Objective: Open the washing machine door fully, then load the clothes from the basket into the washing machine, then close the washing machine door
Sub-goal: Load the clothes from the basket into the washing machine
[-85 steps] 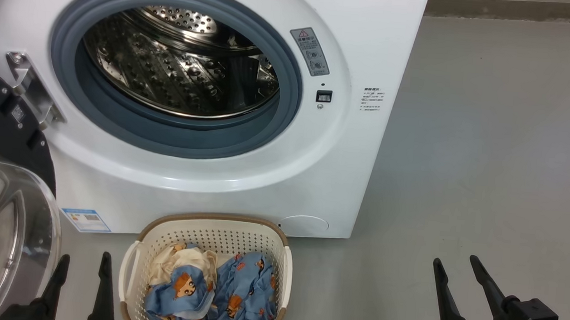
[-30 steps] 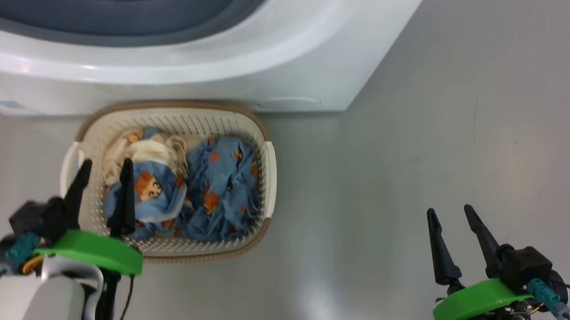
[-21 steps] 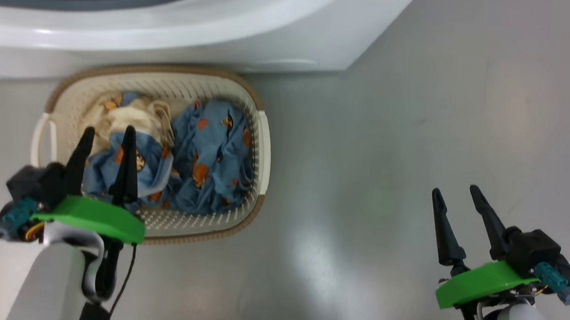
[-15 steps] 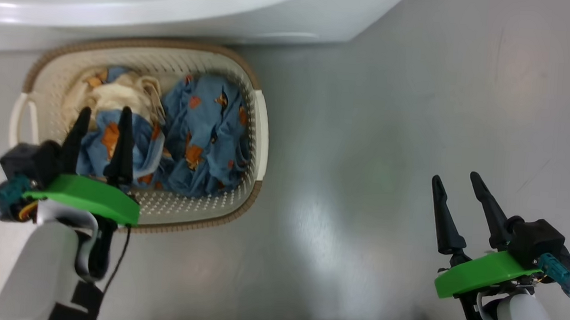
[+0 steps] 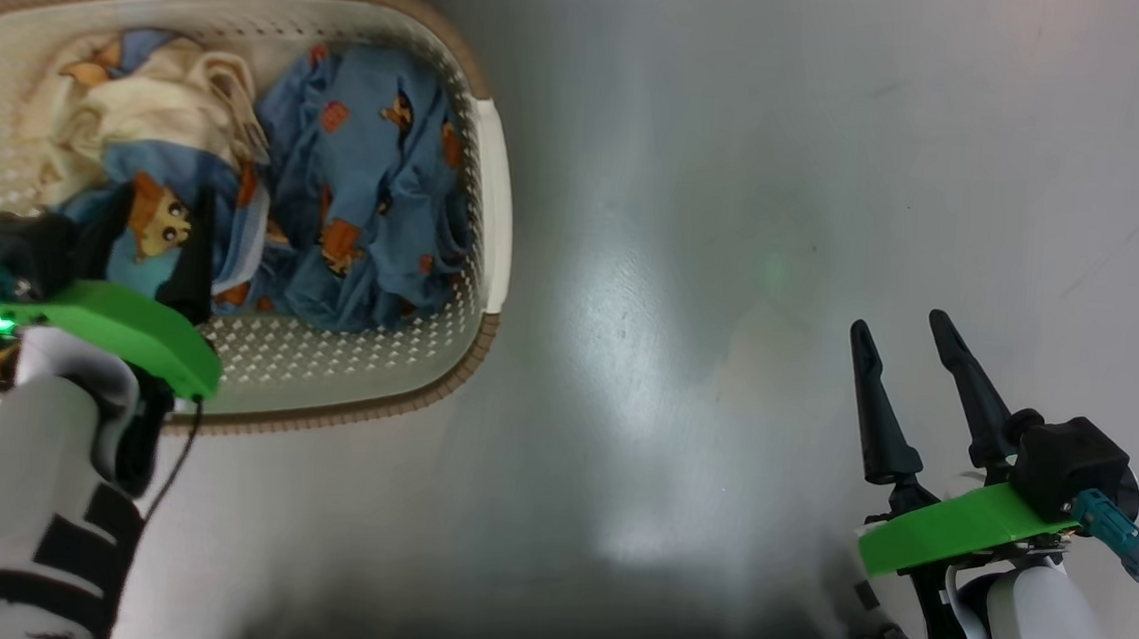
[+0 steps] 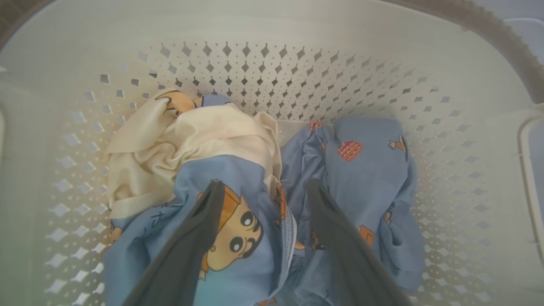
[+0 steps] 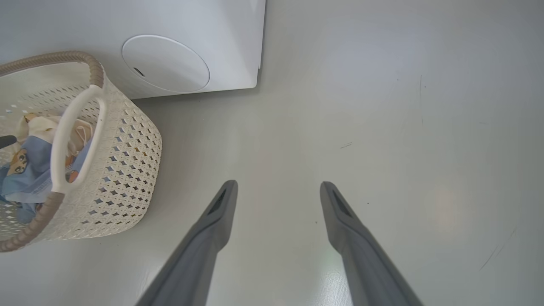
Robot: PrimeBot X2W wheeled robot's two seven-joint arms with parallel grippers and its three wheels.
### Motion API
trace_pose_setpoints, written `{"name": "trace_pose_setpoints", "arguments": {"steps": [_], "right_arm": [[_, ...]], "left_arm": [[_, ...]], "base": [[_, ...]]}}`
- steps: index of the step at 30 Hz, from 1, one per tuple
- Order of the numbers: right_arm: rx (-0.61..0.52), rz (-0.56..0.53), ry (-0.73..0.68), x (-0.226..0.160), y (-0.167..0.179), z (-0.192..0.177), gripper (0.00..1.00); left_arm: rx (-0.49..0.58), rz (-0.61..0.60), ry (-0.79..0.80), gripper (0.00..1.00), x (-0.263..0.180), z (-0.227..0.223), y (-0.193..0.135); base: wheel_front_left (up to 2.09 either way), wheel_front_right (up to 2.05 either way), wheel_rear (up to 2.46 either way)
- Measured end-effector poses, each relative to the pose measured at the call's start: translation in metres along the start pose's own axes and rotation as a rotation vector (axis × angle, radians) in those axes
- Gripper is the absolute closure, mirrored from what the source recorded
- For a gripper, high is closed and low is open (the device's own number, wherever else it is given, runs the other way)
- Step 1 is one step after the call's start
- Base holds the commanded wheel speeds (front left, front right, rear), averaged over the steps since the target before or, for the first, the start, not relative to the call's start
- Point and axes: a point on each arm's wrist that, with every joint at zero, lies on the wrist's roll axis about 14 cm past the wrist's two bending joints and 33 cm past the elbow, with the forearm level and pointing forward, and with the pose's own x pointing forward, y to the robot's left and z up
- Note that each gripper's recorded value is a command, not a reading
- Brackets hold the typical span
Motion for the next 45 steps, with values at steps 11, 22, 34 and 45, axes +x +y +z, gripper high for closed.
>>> {"name": "trace_pose_setpoints", "arguments": {"steps": [11,22,34,45], "right_arm": [[0.008,-0.027,0.040,-0.001,-0.011,-0.018,0.00],[0.008,-0.045,0.049,-0.005,-0.017,-0.021,0.00],[0.010,-0.039,-0.002,-0.009,-0.014,0.000,0.00],[0.009,-0.038,-0.083,-0.018,-0.012,0.036,0.00]], "left_arm": [[0.041,0.050,0.191,0.00,0.036,-0.038,0.023],[0.139,0.058,0.290,0.00,0.054,-0.053,0.025],[0.134,0.051,0.275,1.00,0.045,-0.043,0.011],[0.116,0.013,0.173,1.00,0.018,-0.011,-0.013]], "base": [[0.00,0.00,0.00],[0.00,0.00,0.00],[0.00,0.00,0.00],[0.00,0.00,0.00]]}}
